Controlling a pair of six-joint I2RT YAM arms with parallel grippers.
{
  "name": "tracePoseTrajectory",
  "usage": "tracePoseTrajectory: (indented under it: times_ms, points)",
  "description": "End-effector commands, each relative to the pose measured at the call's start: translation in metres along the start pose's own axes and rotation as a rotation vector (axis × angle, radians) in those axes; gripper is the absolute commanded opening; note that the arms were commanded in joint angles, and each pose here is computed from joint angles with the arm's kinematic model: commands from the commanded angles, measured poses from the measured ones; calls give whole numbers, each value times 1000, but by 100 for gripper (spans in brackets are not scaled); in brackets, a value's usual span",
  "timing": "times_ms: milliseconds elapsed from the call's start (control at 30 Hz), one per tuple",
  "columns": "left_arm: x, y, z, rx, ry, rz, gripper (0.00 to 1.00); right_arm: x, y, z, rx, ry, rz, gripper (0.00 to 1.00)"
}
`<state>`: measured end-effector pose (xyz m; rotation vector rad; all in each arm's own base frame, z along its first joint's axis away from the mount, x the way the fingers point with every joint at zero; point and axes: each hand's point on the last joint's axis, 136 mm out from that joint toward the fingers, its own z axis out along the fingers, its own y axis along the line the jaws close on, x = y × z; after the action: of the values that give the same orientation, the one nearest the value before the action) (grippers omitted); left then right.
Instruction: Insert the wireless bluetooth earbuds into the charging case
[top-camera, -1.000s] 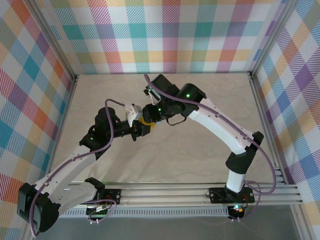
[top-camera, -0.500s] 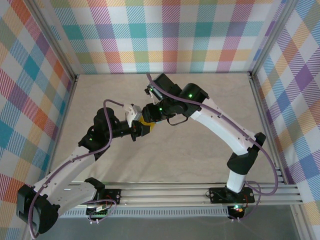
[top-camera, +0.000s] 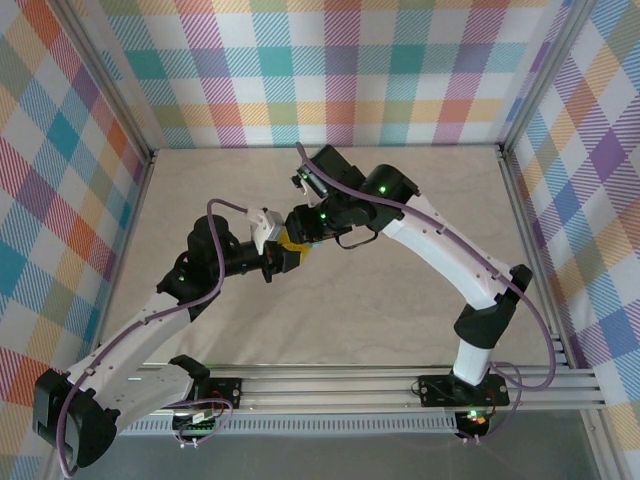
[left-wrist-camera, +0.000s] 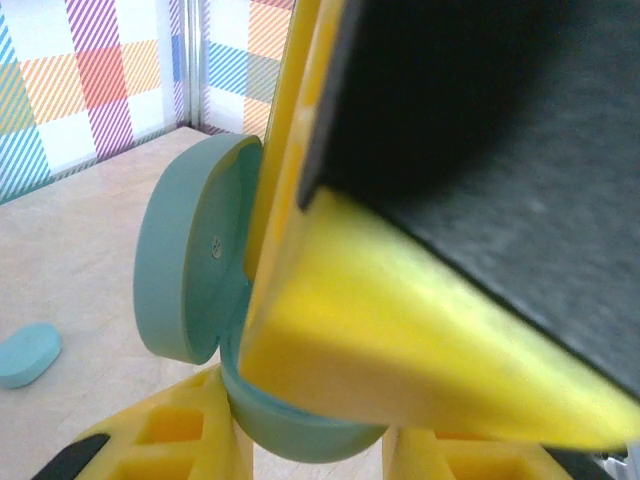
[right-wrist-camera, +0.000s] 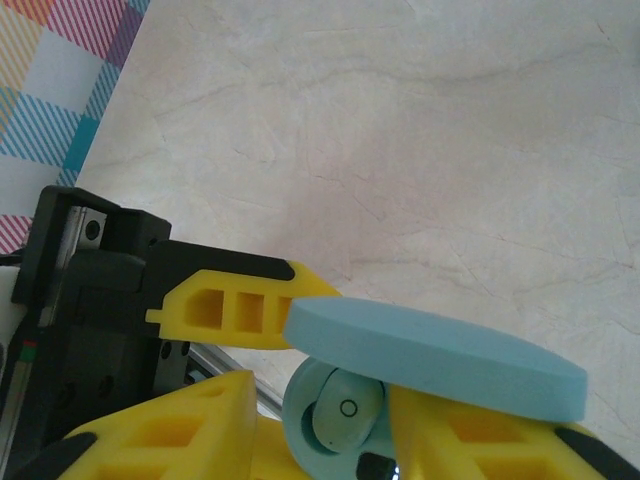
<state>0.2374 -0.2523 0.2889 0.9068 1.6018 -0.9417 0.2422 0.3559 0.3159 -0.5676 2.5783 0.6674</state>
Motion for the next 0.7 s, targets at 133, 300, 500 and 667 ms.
tracePoseTrajectory:
  times_ms: [133, 300, 500, 667]
  points:
    - [-16, -8, -1, 25, -54, 41, 0, 11, -15, 0, 26, 49, 46, 38]
    - [-15, -6, 2, 24, -49, 40, 0, 5, -2, -9, -53, 0, 21, 39]
    - [-15, -5, 4, 26, -43, 36, 0, -4, 13, -36, -155, -100, -20, 39]
    - [-14, -5, 6, 40, -31, 22, 0, -13, 15, -71, -197, -221, -34, 37]
